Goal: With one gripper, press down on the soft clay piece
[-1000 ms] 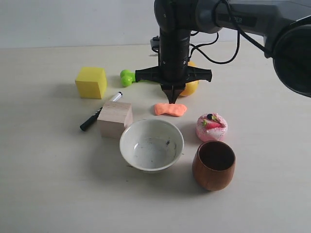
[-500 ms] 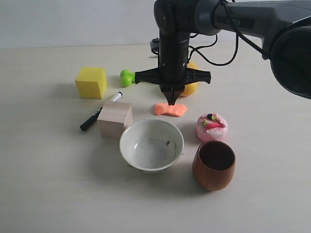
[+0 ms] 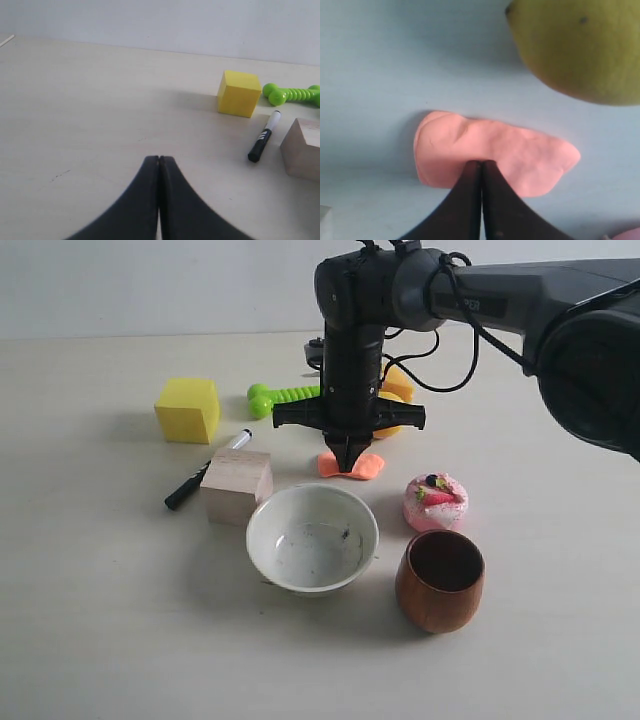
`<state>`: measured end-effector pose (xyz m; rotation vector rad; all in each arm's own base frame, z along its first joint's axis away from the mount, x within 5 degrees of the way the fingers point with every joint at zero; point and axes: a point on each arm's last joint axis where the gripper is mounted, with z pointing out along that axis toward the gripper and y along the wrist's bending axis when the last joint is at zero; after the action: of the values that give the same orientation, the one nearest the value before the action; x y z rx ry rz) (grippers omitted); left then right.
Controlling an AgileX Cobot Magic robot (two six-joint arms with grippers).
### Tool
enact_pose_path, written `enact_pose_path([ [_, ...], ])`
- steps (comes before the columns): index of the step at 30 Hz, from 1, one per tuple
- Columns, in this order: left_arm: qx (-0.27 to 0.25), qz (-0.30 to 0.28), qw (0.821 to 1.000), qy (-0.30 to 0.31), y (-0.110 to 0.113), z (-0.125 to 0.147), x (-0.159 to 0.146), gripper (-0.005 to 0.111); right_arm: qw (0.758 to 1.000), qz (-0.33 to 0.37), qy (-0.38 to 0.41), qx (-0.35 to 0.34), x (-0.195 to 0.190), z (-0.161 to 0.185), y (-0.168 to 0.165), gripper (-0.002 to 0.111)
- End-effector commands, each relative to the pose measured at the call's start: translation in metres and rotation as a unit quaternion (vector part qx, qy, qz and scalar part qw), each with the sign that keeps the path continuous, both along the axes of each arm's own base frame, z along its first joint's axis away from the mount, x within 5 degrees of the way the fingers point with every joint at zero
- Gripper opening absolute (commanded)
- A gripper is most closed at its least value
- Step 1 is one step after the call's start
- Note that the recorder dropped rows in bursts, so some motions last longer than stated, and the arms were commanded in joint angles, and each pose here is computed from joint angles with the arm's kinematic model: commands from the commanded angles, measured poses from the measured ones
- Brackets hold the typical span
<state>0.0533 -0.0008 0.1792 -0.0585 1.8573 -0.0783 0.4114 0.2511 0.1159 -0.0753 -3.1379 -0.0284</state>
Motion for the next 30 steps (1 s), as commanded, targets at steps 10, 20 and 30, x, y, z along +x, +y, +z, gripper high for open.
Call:
enact_pose_path([
  [10, -0.003, -0.004, 1.000, -0.007, -0.001, 0.002, 0.000, 0.000, 0.998, 0.051, 0.023, -0.018, 0.000, -0.036, 0.000, 0.003],
  [20, -0.003, -0.004, 1.000, -0.007, -0.001, 0.002, 0.000, 0.000, 0.998, 0.051, 0.025, -0.019, 0.000, -0.039, -0.001, 0.003],
  [30, -0.003, -0.004, 1.000, -0.007, -0.001, 0.002, 0.000, 0.000, 0.998, 0.051, 0.019, -0.016, 0.001, -0.039, 0.000, 0.003],
])
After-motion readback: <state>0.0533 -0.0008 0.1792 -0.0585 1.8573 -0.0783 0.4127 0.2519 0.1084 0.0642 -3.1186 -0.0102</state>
